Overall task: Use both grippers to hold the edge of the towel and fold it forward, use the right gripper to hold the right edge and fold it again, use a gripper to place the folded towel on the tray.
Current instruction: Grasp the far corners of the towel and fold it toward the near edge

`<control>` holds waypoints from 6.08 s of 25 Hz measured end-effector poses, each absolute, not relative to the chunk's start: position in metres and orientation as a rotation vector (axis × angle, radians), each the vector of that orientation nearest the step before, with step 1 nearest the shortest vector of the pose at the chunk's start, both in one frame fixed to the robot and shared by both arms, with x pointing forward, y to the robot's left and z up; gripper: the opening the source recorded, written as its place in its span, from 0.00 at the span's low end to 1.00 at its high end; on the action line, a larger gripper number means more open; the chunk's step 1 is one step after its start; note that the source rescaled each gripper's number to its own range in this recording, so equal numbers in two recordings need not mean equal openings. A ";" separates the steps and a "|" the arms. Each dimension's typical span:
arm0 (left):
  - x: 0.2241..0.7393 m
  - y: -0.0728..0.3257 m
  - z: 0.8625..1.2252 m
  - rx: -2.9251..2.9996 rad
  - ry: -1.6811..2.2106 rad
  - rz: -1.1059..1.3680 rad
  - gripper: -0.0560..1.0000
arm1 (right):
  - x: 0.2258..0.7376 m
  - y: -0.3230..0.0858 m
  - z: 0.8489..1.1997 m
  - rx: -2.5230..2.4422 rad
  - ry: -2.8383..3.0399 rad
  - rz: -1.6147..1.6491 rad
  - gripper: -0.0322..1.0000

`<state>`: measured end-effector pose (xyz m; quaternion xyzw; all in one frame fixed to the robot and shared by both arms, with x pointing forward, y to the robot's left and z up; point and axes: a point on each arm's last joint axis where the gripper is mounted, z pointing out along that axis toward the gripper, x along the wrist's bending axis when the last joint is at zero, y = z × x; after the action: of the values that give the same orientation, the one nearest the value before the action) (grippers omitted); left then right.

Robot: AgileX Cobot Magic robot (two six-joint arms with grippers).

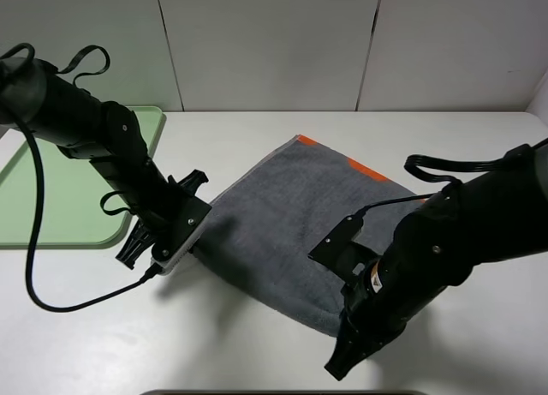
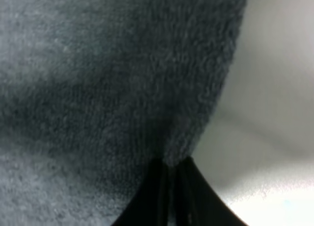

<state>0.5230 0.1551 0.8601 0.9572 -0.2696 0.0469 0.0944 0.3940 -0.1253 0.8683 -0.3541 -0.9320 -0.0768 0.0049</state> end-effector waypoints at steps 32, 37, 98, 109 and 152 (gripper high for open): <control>0.492 0.165 0.964 2.790 -0.748 0.259 0.05 | 0.395 -0.114 0.963 -1.064 -2.872 -0.350 0.03; 0.486 0.167 0.975 2.782 -0.748 0.251 0.05 | 0.388 -0.119 0.982 -1.082 -2.858 -0.393 0.03; 0.570 0.127 0.971 2.706 -0.814 0.533 0.05 | 0.386 -0.129 1.011 -1.193 -2.883 -0.593 0.03; 0.574 0.098 0.955 2.656 -0.877 0.652 0.05 | 0.388 -0.138 1.009 -1.268 -2.932 -0.470 0.03; 0.583 0.073 0.931 2.614 -0.922 0.847 0.05 | 0.415 -0.138 0.976 -1.459 -3.051 -0.202 0.03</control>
<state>0.5825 0.0734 0.9314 0.8953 -0.3157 0.2900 0.1214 0.4146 -0.1377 0.9756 -0.4272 -0.8938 -0.0593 -0.1229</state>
